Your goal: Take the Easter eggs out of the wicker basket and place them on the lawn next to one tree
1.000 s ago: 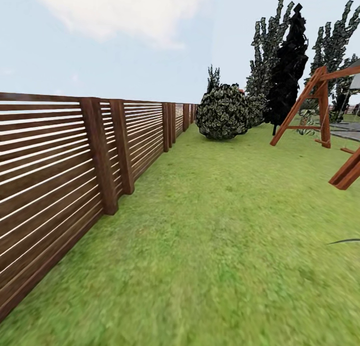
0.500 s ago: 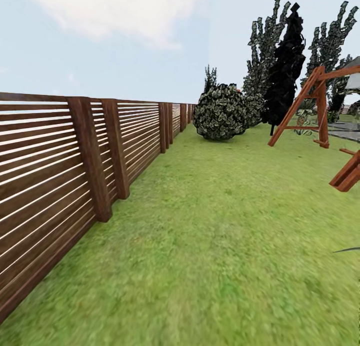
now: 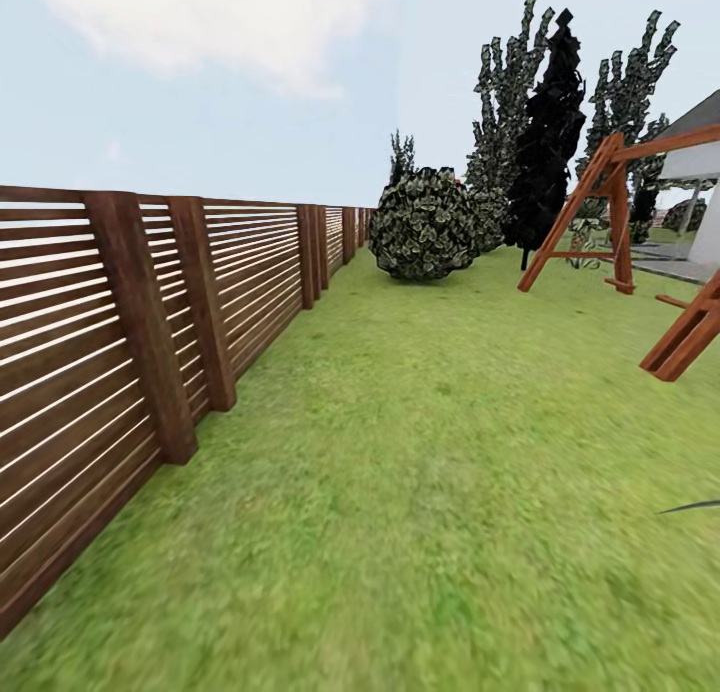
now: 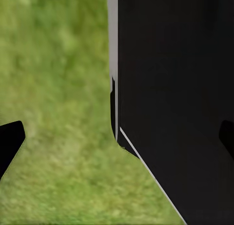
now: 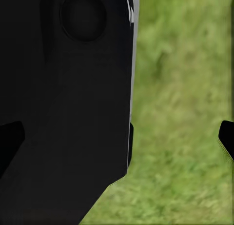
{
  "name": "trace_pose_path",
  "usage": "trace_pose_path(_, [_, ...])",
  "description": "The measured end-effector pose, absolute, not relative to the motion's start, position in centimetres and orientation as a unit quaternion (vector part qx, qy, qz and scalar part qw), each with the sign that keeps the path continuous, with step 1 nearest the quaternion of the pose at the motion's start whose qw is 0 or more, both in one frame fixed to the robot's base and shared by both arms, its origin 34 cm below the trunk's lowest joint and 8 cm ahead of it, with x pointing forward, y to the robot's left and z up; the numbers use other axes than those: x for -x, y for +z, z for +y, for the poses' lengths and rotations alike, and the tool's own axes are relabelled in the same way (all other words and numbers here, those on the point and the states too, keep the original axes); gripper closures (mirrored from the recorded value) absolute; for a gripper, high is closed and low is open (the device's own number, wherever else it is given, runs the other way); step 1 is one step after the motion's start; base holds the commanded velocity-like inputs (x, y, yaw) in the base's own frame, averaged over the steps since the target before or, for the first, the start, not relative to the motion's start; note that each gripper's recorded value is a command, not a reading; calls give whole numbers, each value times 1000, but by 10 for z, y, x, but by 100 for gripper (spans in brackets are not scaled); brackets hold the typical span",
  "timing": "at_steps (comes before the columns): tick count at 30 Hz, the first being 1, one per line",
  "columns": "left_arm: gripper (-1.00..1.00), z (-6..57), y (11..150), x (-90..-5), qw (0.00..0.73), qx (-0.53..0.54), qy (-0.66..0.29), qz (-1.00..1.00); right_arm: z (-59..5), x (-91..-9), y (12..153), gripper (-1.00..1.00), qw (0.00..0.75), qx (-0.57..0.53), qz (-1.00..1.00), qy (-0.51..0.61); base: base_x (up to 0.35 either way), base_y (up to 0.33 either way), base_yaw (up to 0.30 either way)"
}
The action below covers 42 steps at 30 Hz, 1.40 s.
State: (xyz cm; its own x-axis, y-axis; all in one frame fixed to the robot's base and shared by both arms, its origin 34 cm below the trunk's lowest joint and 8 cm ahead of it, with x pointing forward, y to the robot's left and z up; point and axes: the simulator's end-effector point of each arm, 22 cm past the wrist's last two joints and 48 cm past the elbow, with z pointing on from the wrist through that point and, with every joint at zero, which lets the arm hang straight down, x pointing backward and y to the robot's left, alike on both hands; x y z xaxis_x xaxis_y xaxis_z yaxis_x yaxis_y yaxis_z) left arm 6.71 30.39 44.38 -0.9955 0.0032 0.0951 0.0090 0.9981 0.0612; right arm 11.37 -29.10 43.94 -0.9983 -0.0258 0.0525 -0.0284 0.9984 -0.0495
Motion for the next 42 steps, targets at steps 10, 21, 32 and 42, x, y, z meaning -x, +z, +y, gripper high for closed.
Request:
trace_pose_path(10, [-100, 304, 444, -67, 47, 3, -31, -998, -291, -114, 439, -100, 26, -14, -999, 25, 318, 0, 0])
trace_pose_path(21, [-100, 304, 444, -67, 48, 3, -31, -998, -291, -114, 439, -100, 26, -15, -999, 25, 318, 0, -75])
trace_pose_path(32, [-100, 304, 444, -67, 48, 3, -31, -998, -291, -114, 439, -100, 26, -15, -999, 25, 318, 0, -205])
trace_pose_path(42, [-100, 304, 444, -67, 48, 3, -31, -998, -291, -114, 439, -100, 26, -15, -999, 25, 318, 0, -5])
